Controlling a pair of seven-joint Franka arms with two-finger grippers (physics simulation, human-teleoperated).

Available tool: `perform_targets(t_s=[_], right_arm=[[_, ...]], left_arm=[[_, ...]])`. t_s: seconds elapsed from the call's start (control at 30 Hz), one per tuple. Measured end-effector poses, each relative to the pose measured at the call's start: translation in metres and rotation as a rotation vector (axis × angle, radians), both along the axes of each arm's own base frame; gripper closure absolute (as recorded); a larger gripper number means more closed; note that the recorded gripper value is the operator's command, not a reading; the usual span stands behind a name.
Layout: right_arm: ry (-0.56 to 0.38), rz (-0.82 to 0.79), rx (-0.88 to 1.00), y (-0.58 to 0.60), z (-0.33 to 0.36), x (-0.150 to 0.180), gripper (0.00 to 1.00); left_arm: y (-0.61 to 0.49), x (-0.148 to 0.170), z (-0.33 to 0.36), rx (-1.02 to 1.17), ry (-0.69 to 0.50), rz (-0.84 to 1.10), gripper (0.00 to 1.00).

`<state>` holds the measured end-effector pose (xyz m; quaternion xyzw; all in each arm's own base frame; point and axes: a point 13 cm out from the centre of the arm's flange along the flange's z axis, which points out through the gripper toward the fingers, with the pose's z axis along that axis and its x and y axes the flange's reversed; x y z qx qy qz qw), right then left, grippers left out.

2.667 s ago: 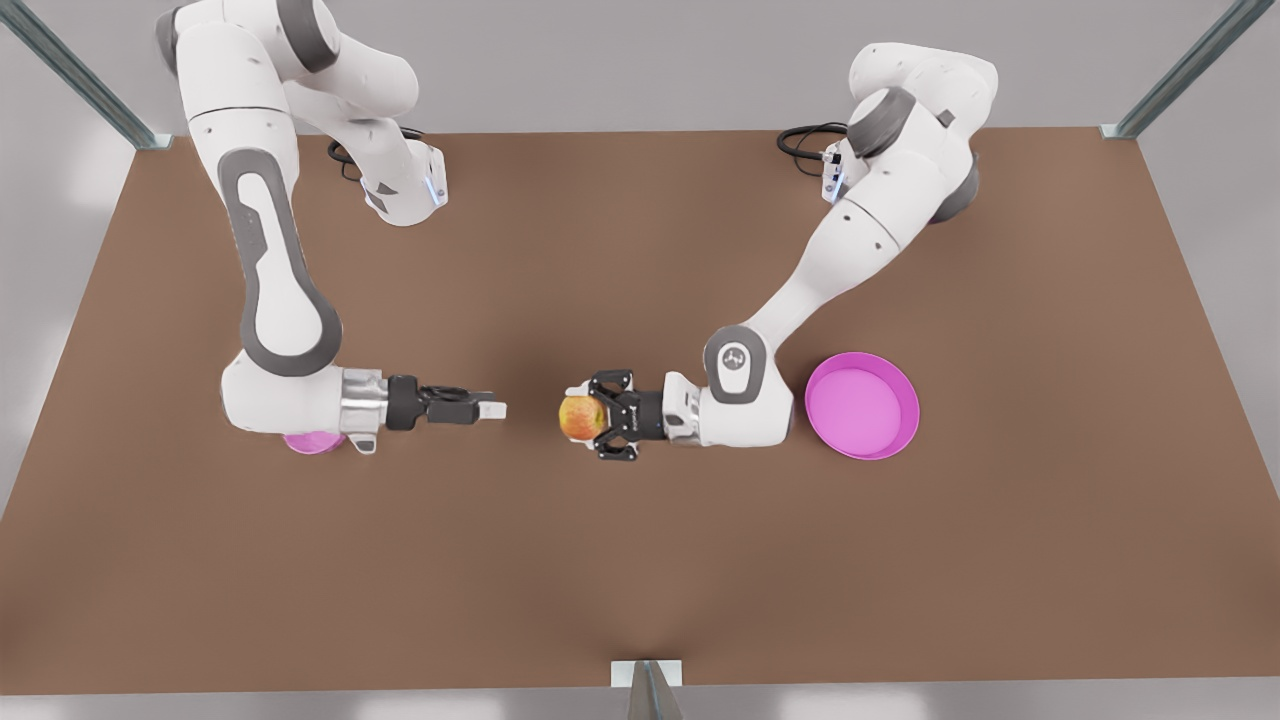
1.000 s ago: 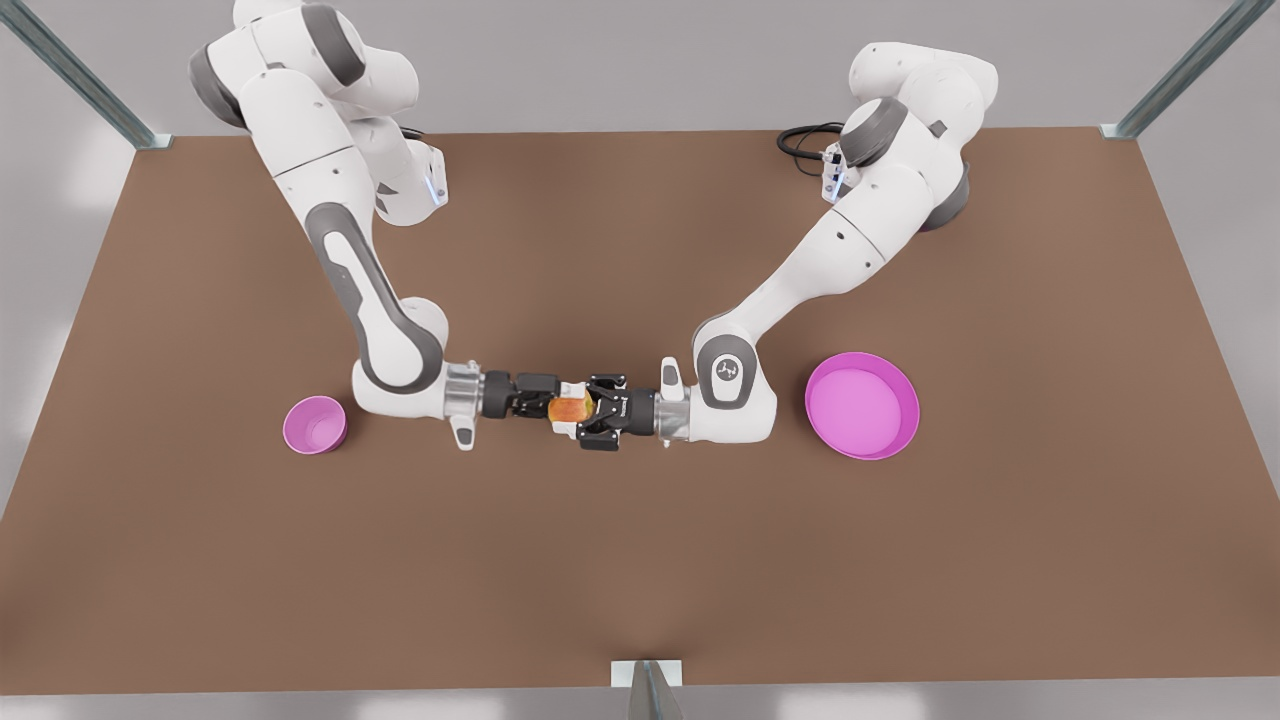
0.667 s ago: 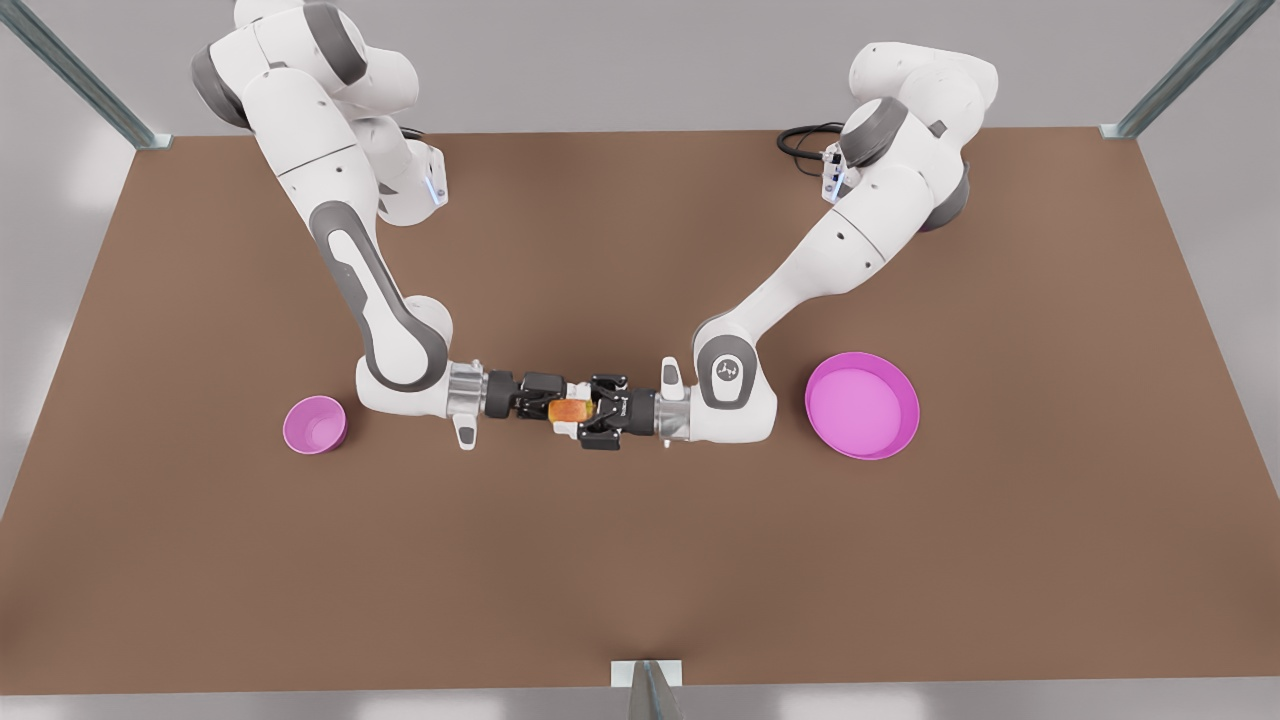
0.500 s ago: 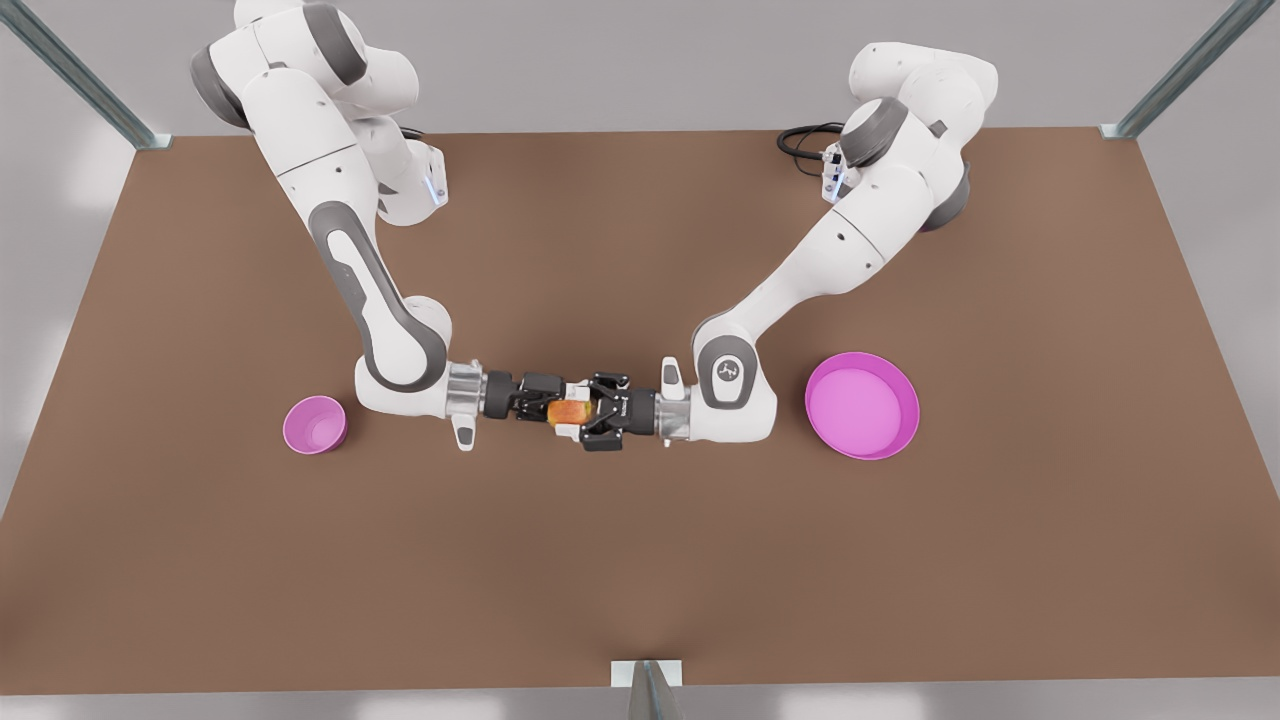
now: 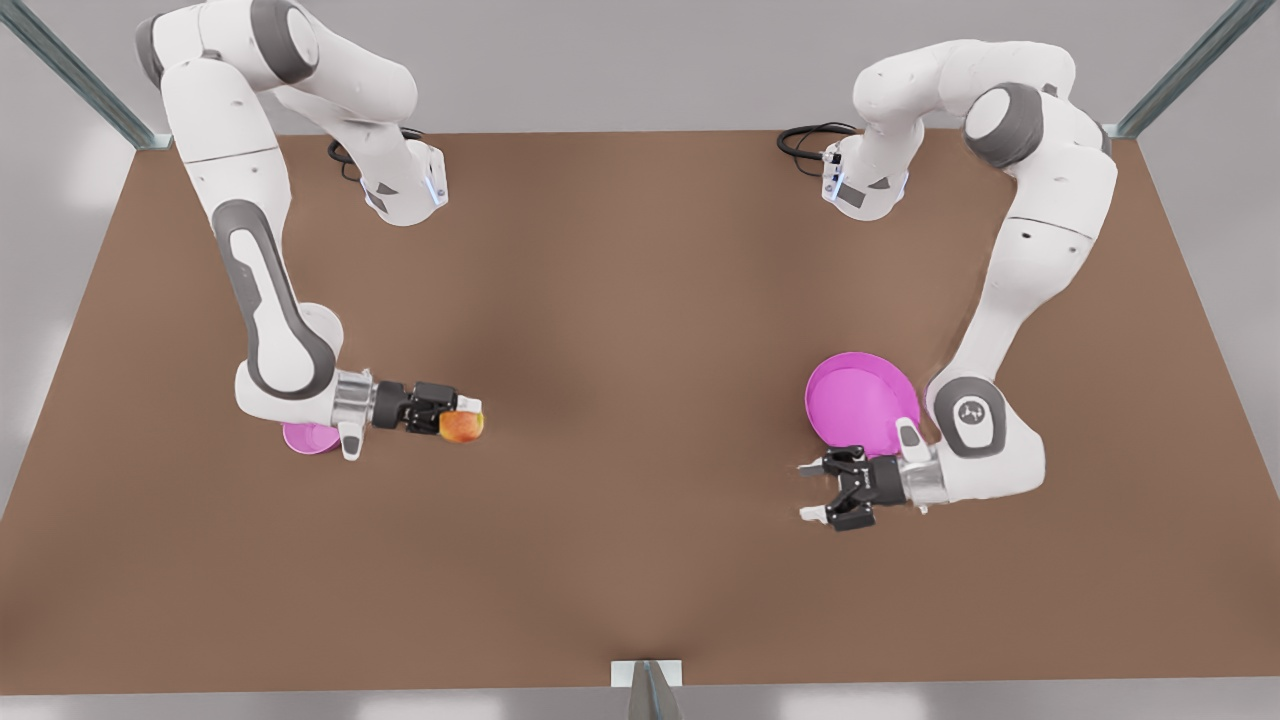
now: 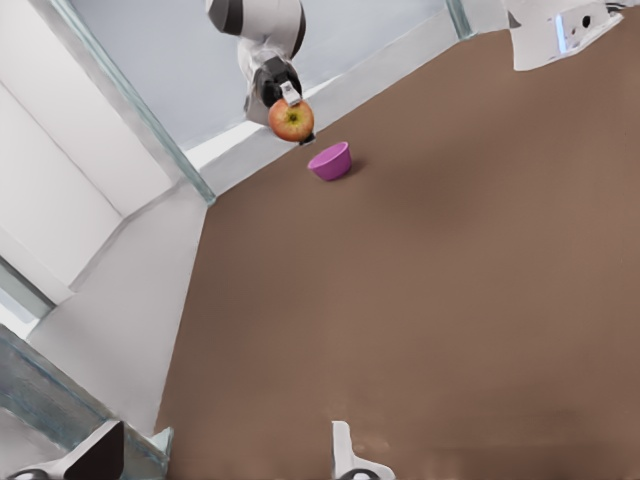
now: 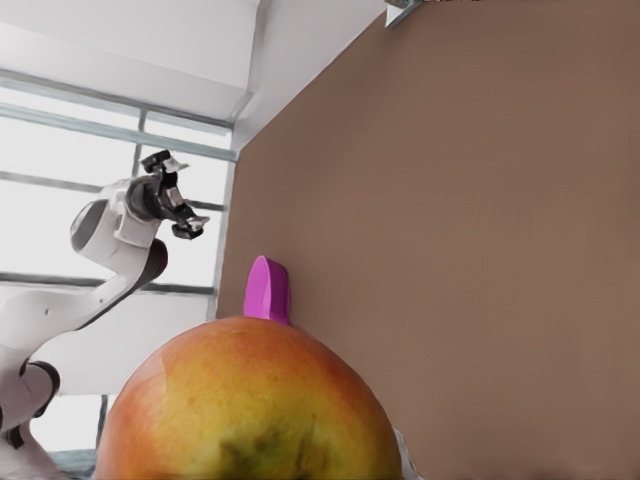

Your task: Use the left arm to pick up the apple from the plate, transfer it to the gripper of the right arm, and then use the right arm to place it into the bowl

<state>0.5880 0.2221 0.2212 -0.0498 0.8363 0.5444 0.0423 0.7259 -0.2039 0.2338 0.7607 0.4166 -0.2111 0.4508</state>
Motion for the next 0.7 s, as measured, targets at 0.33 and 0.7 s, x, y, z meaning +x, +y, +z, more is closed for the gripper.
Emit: perform_targets(t_s=[0.33,0.7], right_arm=[[-0.043,0.18,-0.334,-0.178,-0.043,-0.024,0.25],[-0.067,0.315,-0.585,-0.284,-0.087,-0.021,0.24]], left_arm=[[0.162,-0.101,0.232,1.004,0.179,0.272,0.0],[0.17,-0.125,0.242,0.858,0.574,0.923,0.0]])
